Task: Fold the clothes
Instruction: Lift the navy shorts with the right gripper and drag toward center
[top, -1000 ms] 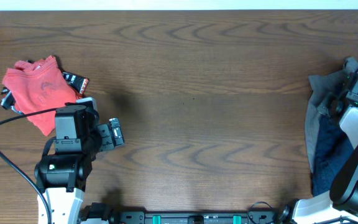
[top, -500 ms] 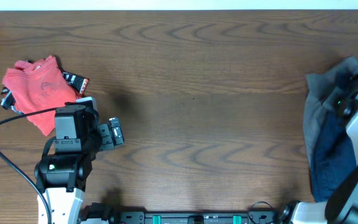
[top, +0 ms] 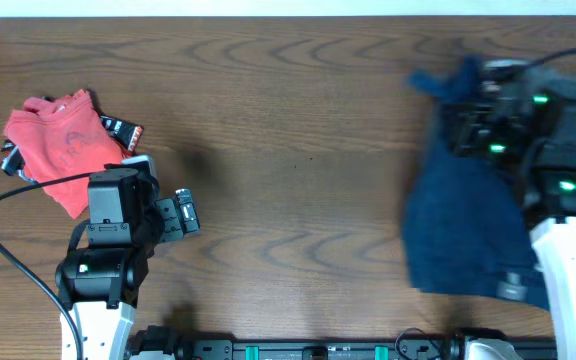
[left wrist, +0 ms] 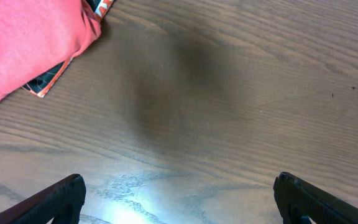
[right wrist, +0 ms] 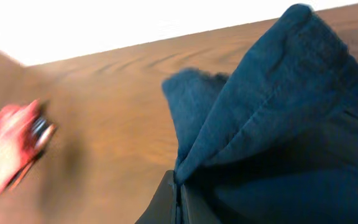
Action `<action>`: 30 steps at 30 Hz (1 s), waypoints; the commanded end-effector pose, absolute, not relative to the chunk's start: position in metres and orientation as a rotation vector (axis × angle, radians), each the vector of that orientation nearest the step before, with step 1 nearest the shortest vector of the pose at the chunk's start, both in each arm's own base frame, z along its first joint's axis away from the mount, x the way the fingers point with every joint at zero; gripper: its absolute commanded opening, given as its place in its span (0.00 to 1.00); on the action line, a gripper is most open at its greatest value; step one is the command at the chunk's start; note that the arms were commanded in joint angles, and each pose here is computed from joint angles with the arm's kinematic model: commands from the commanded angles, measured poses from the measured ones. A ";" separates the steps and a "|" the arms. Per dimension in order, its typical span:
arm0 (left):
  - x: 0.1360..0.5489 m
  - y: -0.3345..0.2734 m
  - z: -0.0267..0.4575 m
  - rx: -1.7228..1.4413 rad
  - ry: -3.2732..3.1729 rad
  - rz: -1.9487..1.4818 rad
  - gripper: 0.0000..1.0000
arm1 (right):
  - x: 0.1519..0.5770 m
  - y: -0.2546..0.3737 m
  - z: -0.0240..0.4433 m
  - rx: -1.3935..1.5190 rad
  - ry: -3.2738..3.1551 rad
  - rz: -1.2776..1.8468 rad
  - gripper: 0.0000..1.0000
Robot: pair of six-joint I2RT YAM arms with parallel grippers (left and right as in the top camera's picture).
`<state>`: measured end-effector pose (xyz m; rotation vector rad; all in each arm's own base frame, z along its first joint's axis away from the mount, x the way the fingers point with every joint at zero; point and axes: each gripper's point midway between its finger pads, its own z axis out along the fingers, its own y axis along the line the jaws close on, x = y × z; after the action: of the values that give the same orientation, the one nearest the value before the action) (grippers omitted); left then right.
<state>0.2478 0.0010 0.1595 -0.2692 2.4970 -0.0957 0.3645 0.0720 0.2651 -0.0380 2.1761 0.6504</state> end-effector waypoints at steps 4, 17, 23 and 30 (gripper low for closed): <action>0.252 0.002 0.167 -0.290 2.471 -0.103 0.98 | 0.376 0.158 0.260 -0.255 2.149 0.678 0.02; 0.257 -0.005 0.172 -0.405 2.434 -0.206 0.98 | 0.408 0.217 0.206 -0.337 2.178 0.597 0.41; 0.265 -0.034 0.173 -0.365 2.440 -0.434 0.98 | 0.406 0.106 0.218 -0.048 2.252 0.250 0.99; 0.262 -0.082 0.144 -0.369 2.608 -0.726 0.98 | 0.356 -0.018 0.225 0.307 2.343 0.040 0.99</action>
<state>0.2633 -0.0522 0.1462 -0.3648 2.5554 -0.5281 0.3662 0.0172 0.2134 0.2011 2.3643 0.1295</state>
